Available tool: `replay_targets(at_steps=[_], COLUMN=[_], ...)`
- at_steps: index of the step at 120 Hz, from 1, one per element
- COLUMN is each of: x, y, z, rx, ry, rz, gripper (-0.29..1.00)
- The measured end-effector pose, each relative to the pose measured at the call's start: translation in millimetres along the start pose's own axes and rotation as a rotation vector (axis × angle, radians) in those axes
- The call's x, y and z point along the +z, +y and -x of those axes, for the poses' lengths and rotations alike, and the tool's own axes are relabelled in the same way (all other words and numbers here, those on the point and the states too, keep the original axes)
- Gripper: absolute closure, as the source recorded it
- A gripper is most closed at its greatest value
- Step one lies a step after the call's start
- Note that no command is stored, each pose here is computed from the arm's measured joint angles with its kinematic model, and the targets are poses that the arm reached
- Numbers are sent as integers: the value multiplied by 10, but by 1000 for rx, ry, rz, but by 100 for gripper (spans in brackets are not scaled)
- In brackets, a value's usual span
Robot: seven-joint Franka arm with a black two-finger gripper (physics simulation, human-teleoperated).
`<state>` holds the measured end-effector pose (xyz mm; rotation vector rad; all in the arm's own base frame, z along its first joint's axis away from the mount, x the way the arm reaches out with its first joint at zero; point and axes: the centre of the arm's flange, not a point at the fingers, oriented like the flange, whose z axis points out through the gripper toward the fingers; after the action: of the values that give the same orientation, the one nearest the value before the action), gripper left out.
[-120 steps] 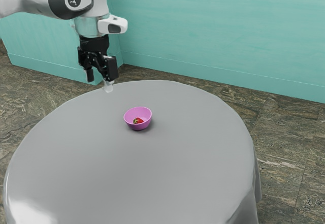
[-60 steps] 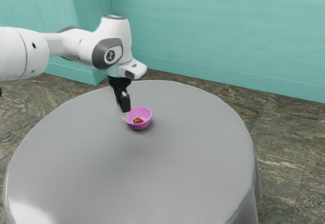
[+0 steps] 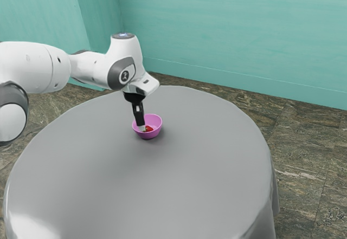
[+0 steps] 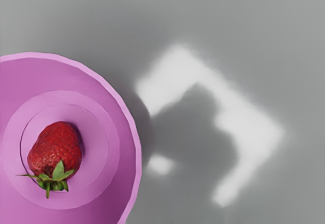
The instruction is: Take strawberry from the bowl
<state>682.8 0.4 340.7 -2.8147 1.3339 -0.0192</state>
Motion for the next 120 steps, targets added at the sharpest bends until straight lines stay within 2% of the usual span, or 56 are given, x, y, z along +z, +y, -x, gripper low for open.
replay_targets(at_steps=[37,64,89,120], x=[250,369,462,413], y=[-110,-446,-502,-492], z=[17,20,13,19], rx=[39,34,15,7], ry=[24,54,82,100], rz=[-18,-57,-43,-39], gripper=[3,2,2,23])
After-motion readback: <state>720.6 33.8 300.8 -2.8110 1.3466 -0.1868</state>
